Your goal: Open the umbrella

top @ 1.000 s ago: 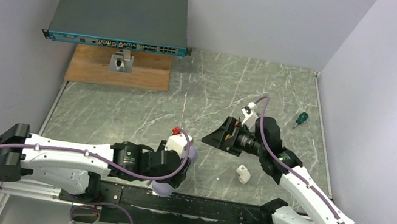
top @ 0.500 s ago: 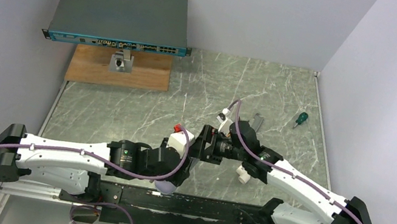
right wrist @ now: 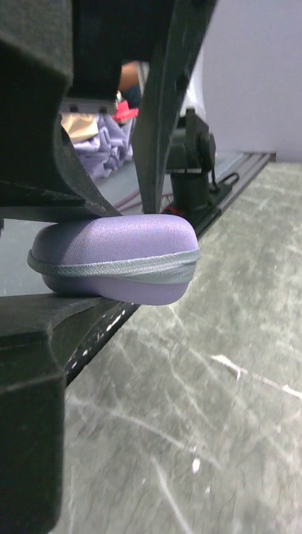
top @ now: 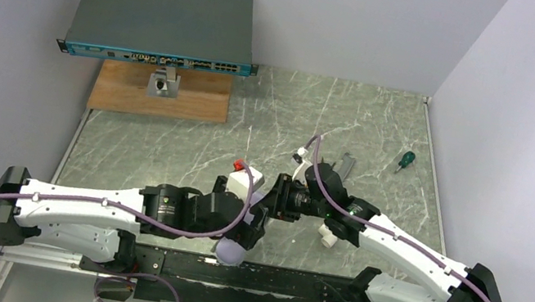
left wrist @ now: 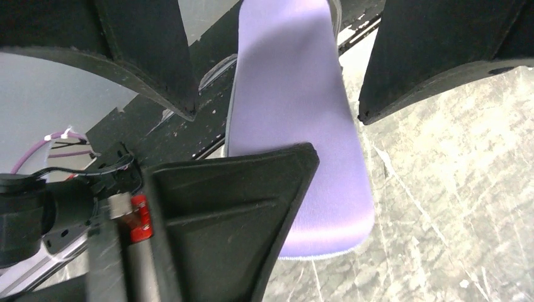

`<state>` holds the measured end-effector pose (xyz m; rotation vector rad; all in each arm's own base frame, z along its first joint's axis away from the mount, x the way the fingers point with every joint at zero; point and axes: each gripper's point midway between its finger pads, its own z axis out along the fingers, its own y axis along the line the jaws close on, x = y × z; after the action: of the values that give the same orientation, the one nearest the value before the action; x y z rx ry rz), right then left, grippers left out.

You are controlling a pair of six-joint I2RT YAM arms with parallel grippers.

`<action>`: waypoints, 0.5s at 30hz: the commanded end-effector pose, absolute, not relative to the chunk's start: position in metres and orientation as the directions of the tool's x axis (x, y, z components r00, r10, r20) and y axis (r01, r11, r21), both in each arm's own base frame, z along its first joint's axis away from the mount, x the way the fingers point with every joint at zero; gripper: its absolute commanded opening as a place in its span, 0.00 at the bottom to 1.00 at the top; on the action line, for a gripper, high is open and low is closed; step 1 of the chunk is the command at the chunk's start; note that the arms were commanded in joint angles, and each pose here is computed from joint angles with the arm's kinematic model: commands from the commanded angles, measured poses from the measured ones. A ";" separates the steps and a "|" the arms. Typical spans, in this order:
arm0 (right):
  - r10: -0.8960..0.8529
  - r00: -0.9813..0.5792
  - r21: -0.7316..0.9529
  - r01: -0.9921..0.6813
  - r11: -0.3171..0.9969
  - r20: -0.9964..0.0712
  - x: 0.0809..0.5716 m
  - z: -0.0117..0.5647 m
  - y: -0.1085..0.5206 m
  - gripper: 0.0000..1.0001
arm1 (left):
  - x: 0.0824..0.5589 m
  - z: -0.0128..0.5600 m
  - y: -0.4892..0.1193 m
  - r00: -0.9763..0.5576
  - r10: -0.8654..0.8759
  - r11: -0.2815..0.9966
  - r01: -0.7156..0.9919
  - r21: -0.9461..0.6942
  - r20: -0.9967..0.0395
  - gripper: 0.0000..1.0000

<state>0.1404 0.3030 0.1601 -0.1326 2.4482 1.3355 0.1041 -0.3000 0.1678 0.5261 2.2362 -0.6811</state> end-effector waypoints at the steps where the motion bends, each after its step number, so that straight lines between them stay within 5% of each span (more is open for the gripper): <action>1: 0.099 -0.899 0.759 -0.297 0.579 -0.427 0.155 0.186 0.303 0.09 | 0.111 0.198 -0.298 -0.641 0.093 0.787 0.516 -0.338 -0.762 0.99; 10: 0.108 -0.847 0.691 -0.344 0.635 -0.521 0.181 0.205 0.292 0.09 | 0.099 0.204 -0.277 -0.615 0.091 0.718 0.585 -0.376 -0.784 1.00; 15: 0.102 -0.814 0.686 -0.405 0.605 -0.571 0.189 0.226 0.283 0.10 | 0.087 0.219 -0.273 -0.612 0.035 0.556 0.669 -0.494 -0.790 0.99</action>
<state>0.1786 0.2800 0.1771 -0.1665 2.4136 1.0736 0.0958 -0.2689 0.1997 0.5103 2.1349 -0.8576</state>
